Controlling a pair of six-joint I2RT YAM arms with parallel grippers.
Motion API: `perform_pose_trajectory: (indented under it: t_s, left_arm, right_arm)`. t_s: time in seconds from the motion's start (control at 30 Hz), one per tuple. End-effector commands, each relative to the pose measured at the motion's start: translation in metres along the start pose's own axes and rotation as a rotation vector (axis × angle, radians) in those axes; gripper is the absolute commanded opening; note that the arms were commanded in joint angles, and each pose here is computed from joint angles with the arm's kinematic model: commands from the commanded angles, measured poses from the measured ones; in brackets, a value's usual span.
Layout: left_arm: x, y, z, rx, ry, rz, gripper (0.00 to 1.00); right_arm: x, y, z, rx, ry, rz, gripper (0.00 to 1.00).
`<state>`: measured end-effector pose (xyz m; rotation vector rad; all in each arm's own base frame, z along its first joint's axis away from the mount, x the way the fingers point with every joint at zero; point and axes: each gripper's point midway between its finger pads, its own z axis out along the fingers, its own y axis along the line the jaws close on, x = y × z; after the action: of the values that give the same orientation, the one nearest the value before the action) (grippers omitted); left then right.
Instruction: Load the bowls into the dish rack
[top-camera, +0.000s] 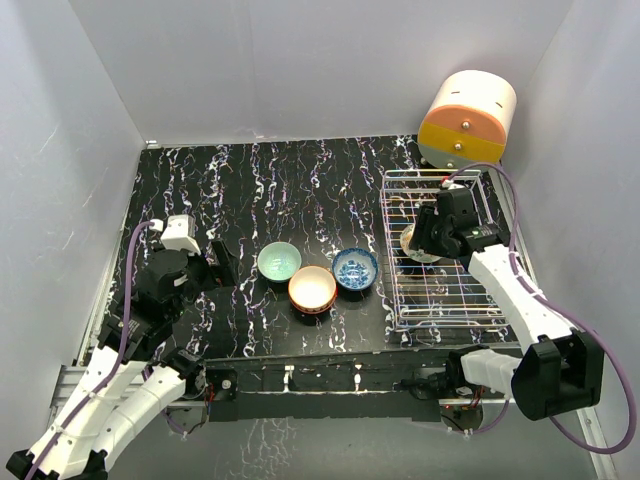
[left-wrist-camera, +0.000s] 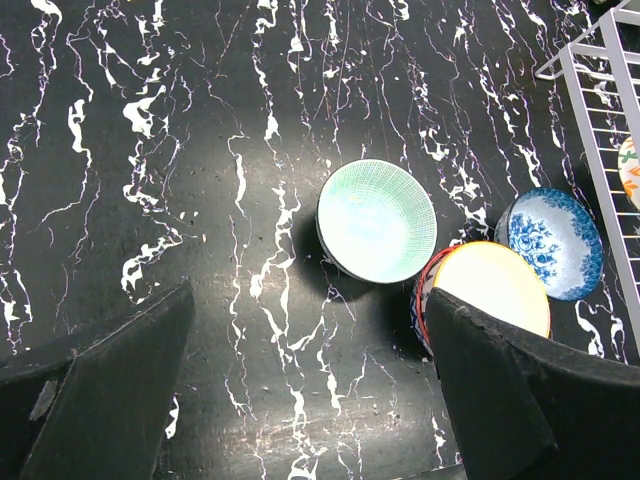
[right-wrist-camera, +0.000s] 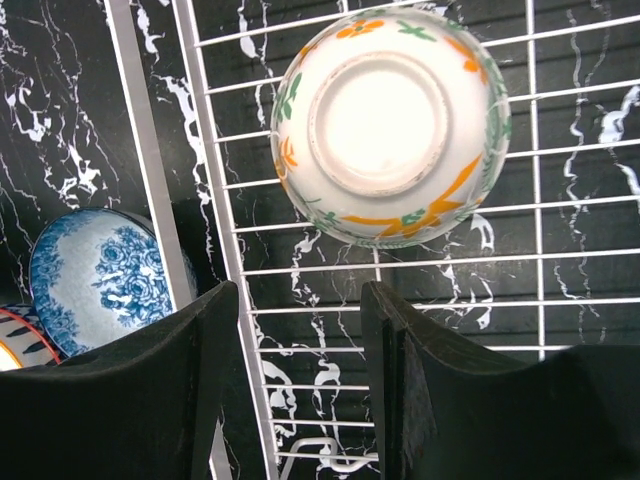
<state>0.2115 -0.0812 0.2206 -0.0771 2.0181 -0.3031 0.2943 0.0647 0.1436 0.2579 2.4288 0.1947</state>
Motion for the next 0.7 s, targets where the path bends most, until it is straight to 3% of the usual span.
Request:
perform_pose_trajectory:
  t_s: [0.0,0.3,0.67]
  left_arm:
    - [0.000,0.001,0.000,-0.006,0.000,0.003,0.97]
    - [0.002,0.001,0.003,-0.008,0.007,0.004,0.97]
    - [0.004,0.004,0.000,-0.019,0.010,0.007,0.97]
  right_arm:
    - [-0.005,0.019,0.009,-0.090,-0.031,0.010,0.55]
    - [-0.019,0.021,0.033,-0.088,-0.095,0.031,0.55]
    - [-0.042,-0.010,0.056,0.107,-0.196,0.028,0.55]
